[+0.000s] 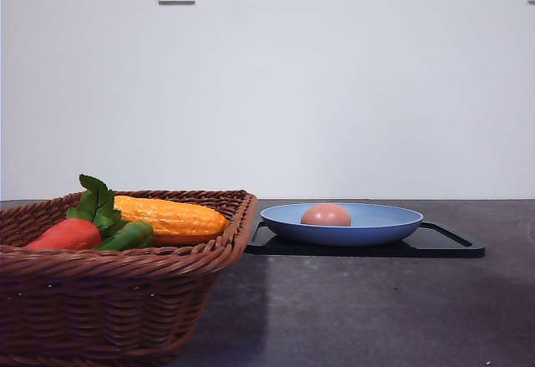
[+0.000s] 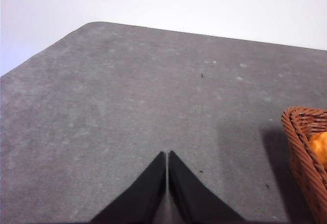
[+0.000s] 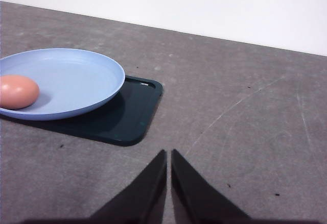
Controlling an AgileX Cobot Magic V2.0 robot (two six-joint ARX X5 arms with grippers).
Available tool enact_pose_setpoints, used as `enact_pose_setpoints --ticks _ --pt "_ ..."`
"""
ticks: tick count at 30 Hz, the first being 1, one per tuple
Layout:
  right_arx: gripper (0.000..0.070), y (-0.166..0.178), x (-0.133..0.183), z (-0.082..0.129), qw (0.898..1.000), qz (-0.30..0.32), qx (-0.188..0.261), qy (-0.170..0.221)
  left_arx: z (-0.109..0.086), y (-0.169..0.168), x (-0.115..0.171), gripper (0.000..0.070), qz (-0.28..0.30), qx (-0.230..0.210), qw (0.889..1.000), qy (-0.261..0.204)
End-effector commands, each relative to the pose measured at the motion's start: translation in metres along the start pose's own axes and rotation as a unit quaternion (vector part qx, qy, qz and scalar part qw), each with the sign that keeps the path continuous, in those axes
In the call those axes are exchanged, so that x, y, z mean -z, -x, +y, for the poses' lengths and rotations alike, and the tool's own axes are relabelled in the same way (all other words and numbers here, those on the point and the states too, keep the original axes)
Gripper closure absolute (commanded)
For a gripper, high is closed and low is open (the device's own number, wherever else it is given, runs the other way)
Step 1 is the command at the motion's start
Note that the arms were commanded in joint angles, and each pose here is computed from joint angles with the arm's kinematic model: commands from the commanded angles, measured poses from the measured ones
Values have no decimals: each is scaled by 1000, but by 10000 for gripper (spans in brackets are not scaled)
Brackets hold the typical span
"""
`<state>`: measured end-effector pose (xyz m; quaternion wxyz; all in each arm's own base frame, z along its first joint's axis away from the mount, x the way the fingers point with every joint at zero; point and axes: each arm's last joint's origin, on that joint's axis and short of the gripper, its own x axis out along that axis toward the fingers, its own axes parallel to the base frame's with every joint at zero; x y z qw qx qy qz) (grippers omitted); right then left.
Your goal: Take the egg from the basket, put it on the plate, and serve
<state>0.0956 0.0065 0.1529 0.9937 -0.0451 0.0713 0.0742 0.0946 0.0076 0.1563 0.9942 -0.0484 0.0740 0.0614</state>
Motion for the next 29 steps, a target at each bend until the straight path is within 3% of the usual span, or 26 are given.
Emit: enact_pose_setpoints --ticks 1,29 --pt "700 -1 2 0 1000 2 1 -9 1 -3 9 700 16 -1 1000 0" --pt "700 -1 2 0 1000 2 1 -9 1 -3 9 700 16 -1 1000 0"
